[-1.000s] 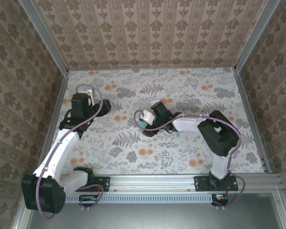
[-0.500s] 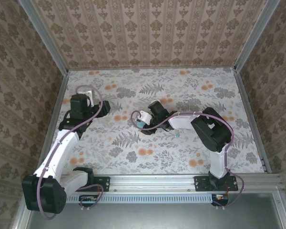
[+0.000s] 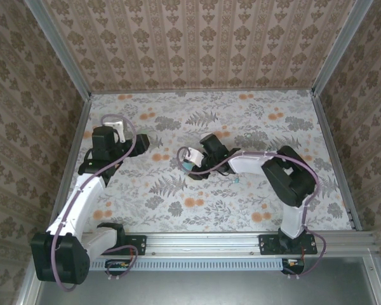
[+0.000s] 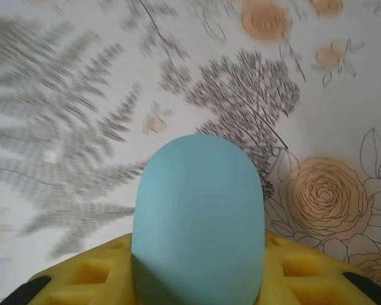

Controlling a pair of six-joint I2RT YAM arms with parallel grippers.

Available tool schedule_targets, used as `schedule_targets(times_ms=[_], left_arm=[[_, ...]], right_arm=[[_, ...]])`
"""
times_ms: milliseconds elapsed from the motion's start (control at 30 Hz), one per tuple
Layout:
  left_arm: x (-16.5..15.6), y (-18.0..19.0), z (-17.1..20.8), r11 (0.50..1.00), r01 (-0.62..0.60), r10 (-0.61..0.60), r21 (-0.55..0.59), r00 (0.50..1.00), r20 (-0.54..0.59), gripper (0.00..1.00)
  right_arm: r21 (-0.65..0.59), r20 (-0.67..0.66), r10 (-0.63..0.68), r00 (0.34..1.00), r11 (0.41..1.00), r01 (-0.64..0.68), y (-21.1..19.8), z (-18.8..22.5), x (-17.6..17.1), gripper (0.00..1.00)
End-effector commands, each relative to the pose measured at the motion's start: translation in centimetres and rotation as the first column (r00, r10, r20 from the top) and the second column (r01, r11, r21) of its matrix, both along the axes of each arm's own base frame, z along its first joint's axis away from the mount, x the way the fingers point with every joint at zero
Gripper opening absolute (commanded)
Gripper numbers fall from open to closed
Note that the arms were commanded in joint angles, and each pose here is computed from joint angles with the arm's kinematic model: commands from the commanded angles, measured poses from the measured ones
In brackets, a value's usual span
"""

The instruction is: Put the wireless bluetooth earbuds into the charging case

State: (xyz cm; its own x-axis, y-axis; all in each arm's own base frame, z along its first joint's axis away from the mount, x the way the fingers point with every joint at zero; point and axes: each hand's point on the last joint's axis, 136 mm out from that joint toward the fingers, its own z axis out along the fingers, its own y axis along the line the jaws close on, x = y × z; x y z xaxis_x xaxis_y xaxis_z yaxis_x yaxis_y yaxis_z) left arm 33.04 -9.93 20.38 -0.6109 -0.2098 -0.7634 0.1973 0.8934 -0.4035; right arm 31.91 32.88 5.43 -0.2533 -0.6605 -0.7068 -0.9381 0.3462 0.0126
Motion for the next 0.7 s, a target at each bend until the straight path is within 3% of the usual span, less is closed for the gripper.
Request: schedule_targets(times_ms=[0,67,133,200,333,467,667], left_arm=[[-0.6,-3.7,3.3,0.967,0.236,-0.217,-0.094,0.959,0.181,0.85],[-1.4,-5.4,5.3,0.926,0.358,-0.310,-0.119,0.902,0.299,0.85],[-2.7,-7.1,7.1,0.867,0.488,-0.411,-0.101,0.815,0.408,0.83],[-4.3,-8.9,8.2,0.793,0.608,-0.525,-0.020,0.700,0.484,0.81],[-8.4,-12.2,8.5,0.598,0.784,-0.734,0.166,0.453,0.507,0.78],[-10.1,-14.0,9.0,0.491,0.850,-0.795,0.192,0.346,0.498,0.77],[-11.8,-16.2,10.3,0.366,0.911,-0.830,0.188,0.228,0.509,0.79]], right_arm=[[0.250,-0.052,0.056,0.997,0.967,-0.041,0.6,9.4,-1.1,0.28],[0.331,-0.107,0.113,0.988,0.941,-0.072,0.0,12.5,-2.2,0.28],[0.379,-0.118,0.157,0.980,0.920,-0.102,-0.6,15.0,-3.2,0.28],[0.420,-0.111,0.192,0.975,0.898,-0.129,-1.3,17.2,-4.0,0.28],[0.480,-0.076,0.239,0.968,0.860,-0.175,-2.5,20.7,-5.0,0.27],[0.488,-0.010,0.264,0.965,0.843,-0.225,-3.1,22.6,-6.0,0.28],[0.486,0.032,0.250,0.968,0.842,-0.234,-3.3,23.1,-6.0,0.29]])
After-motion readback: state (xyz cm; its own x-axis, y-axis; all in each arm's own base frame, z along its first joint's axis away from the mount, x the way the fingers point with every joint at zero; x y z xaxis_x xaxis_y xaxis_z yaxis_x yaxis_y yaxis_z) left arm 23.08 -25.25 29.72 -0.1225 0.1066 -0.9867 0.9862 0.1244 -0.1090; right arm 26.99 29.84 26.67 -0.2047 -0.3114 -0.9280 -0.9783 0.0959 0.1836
